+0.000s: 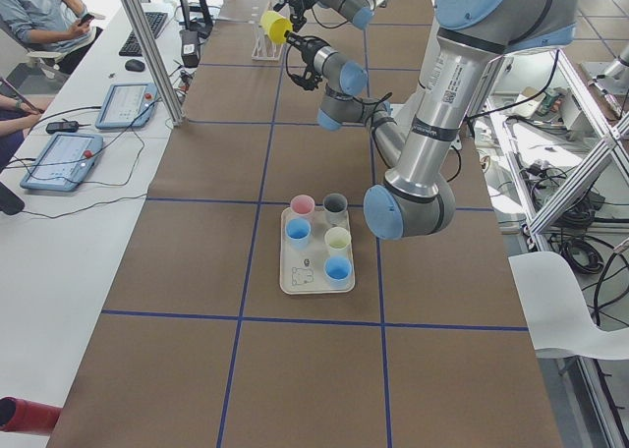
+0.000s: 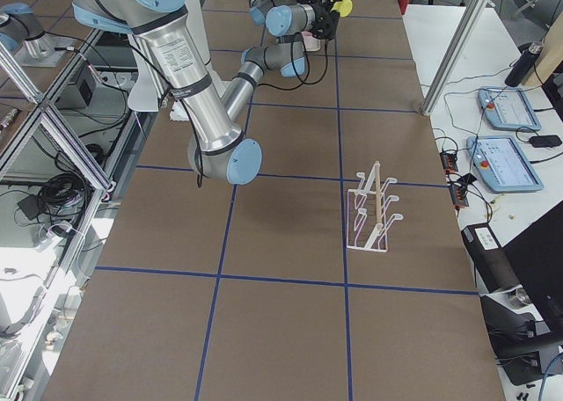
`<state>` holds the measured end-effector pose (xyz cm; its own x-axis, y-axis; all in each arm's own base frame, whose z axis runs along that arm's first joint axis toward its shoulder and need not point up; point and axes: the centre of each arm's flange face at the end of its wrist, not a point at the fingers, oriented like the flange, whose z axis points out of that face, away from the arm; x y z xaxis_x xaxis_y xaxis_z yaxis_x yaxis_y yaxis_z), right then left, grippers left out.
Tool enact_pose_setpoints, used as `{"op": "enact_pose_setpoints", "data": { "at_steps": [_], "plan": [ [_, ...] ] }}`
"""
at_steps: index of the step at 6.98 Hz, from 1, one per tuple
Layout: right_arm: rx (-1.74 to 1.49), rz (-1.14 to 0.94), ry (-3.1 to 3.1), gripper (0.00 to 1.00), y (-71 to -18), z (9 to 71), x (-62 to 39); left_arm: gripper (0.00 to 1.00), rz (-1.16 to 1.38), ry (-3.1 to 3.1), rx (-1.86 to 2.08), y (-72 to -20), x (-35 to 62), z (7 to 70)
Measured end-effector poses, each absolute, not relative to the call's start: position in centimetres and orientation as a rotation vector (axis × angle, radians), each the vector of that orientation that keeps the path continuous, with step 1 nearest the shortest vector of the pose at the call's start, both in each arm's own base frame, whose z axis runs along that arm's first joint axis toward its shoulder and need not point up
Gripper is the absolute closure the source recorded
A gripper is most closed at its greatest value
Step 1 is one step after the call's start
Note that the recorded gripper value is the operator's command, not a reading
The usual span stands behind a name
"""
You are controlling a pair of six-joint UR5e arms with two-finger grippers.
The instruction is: Transfer IKEA cup to right arm and place on rack
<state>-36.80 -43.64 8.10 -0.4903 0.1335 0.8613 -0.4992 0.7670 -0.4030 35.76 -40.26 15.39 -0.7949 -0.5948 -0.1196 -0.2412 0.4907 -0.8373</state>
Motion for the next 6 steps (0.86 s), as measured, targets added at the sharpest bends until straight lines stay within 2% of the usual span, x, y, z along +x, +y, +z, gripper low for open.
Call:
{"op": "enact_pose_setpoints", "data": {
  "at_steps": [6],
  "plan": [
    [0.265, 0.775, -1.958, 0.00, -43.2, 7.5, -37.1, 1.00, -1.208, 2.332, -0.723, -39.3, 37.3, 14.7]
  ]
}}
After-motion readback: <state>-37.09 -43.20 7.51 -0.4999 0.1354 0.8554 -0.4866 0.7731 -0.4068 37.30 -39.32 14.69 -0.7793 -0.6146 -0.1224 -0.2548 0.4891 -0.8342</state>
